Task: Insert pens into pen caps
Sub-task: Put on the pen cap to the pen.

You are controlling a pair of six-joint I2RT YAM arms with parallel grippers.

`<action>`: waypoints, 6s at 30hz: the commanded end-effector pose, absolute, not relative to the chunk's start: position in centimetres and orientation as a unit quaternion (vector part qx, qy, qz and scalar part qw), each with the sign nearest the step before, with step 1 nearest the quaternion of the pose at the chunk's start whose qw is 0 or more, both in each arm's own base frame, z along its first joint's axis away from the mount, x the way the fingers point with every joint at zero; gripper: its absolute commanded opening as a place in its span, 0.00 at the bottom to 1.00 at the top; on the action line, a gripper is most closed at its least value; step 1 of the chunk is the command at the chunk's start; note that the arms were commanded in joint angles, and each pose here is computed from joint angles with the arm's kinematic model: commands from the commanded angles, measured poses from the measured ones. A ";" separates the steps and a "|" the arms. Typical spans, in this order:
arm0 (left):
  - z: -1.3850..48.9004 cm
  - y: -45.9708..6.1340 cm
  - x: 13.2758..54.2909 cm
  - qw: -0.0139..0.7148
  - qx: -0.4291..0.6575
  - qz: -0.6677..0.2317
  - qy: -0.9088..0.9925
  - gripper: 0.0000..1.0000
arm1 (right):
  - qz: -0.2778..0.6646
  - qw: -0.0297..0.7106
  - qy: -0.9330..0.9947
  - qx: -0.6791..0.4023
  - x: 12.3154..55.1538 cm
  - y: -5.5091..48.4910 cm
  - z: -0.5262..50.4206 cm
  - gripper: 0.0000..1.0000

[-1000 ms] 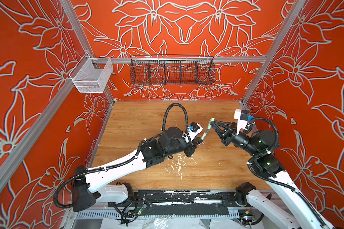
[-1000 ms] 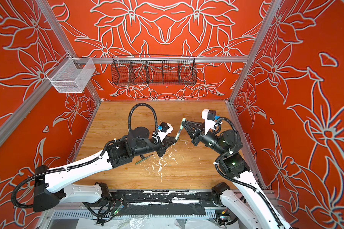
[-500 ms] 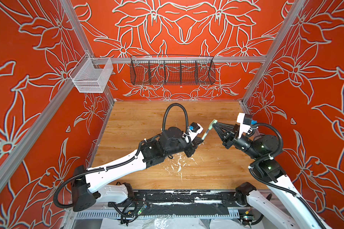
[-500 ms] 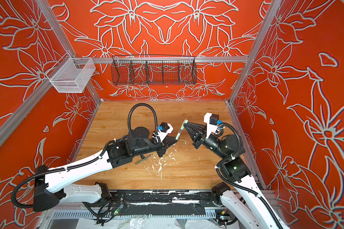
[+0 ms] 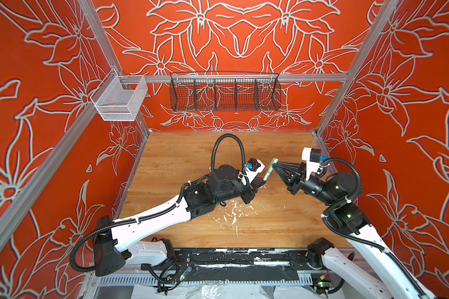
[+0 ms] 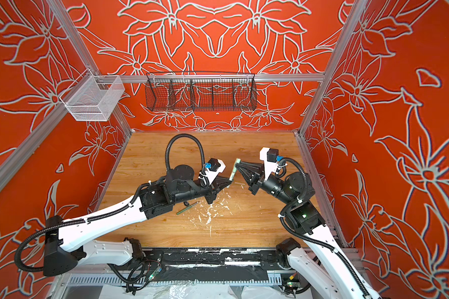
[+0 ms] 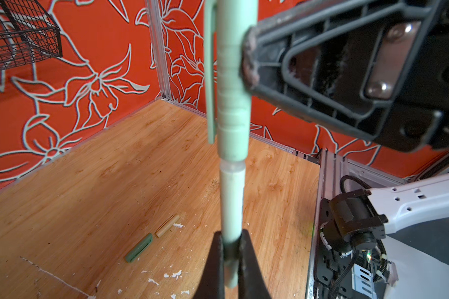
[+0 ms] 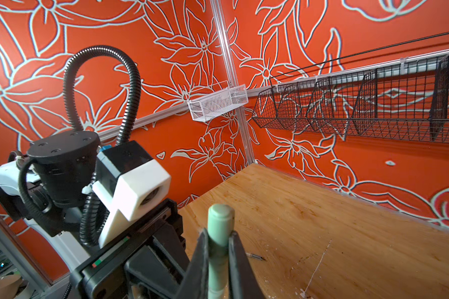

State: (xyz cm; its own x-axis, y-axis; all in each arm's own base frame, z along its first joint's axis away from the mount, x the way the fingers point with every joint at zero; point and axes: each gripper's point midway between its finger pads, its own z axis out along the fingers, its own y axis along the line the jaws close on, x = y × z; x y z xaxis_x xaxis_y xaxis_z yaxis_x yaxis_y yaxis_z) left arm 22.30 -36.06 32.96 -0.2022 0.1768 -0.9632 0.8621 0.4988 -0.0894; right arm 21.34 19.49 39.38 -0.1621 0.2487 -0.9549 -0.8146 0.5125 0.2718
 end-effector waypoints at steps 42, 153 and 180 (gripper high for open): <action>33.2 -34.9 21.7 0.508 0.365 -0.337 0.704 0.00 | 0.473 0.533 0.675 -0.192 21.8 20.2 41.8 0.54; 45.9 -34.4 26.2 0.627 0.306 -0.342 0.630 0.00 | 0.494 0.397 0.748 -0.198 20.2 24.0 27.8 0.00; 35.6 -34.9 24.1 0.510 0.327 -0.375 0.701 0.00 | 0.406 0.572 0.676 -0.224 20.6 20.4 42.1 0.52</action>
State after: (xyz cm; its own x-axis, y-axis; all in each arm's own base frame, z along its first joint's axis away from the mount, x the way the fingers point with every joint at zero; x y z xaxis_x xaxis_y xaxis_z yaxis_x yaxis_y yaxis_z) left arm 24.32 -35.26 34.68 -0.2752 0.1103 -0.9550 0.8394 0.5119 -0.1828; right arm 21.08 20.88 40.71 -0.2953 0.1681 -0.9405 -0.7588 0.5569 0.3377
